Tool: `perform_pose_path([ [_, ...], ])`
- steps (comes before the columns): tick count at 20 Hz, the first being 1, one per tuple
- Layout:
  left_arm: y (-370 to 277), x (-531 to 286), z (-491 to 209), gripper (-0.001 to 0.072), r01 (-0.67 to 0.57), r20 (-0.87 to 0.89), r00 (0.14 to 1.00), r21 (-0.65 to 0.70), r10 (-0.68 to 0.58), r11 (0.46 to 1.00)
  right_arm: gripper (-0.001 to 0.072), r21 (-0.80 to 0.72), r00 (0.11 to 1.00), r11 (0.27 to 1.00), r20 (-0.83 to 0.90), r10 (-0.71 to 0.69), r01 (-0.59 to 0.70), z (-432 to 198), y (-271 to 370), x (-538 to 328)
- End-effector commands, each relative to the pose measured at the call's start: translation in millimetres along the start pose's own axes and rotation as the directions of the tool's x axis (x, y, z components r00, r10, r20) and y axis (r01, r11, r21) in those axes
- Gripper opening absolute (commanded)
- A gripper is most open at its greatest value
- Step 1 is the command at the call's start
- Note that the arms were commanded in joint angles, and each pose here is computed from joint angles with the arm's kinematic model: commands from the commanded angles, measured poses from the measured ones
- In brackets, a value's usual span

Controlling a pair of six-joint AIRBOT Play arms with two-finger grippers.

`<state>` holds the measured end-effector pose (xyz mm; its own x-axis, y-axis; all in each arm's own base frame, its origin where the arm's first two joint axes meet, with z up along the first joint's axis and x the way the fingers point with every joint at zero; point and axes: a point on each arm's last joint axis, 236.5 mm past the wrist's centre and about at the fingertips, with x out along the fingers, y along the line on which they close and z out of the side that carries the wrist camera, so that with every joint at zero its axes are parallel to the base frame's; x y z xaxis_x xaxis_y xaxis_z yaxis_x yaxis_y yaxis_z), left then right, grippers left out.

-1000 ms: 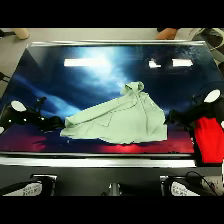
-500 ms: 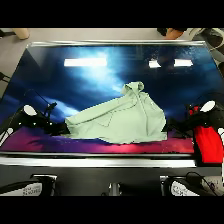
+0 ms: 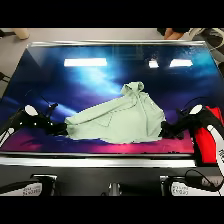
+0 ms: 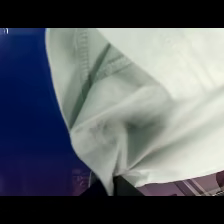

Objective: Fold the shirts.

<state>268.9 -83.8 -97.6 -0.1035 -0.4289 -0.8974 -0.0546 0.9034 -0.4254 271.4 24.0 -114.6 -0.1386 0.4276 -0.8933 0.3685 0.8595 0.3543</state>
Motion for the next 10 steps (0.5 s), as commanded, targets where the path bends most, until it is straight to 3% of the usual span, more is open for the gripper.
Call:
perform_pose_path([
  [1,-13,-28,10,0.0026,-0.003,0.089,0.996,0.044,-0.001,0.999,0.0027,-0.07,0.993,0.997,0.119,-0.014,0.023,28,16,-5],
  [3,-40,-90,37,0.0026,-0.031,0.283,0.959,0.129,-0.007,0.991,0.0027,-0.172,0.967,0.985,0.254,0.027,0.018,44,45,-62],
  [5,-91,-203,62,0.0026,-0.101,0.566,0.823,0.232,-0.049,0.968,0.0027,-0.292,0.846,0.953,0.526,0.091,0.079,59,92,-176],
  [6,-121,-275,63,0.0026,-0.143,0.714,0.695,0.262,-0.092,0.954,0.0028,-0.343,0.706,0.929,0.693,0.148,0.142,51,121,-257],
  [7,-157,-362,49,0.0027,-0.199,0.852,0.5,0.285,-0.153,0.938,0.0029,-0.366,0.523,0.905,0.826,0.209,0.217,28,147,-340],
  [8,-186,-442,21,0.0026,-0.262,0.937,0.282,0.281,-0.205,0.923,0.0029,-0.355,0.292,0.886,0.918,0.269,0.298,-11,167,-423],
  [10,-231,-578,-76,0.0026,-0.347,0.938,-0.16,0.238,-0.307,0.907,0.0028,-0.295,-0.189,0.87,0.901,0.391,0.394,-136,193,-559],
])
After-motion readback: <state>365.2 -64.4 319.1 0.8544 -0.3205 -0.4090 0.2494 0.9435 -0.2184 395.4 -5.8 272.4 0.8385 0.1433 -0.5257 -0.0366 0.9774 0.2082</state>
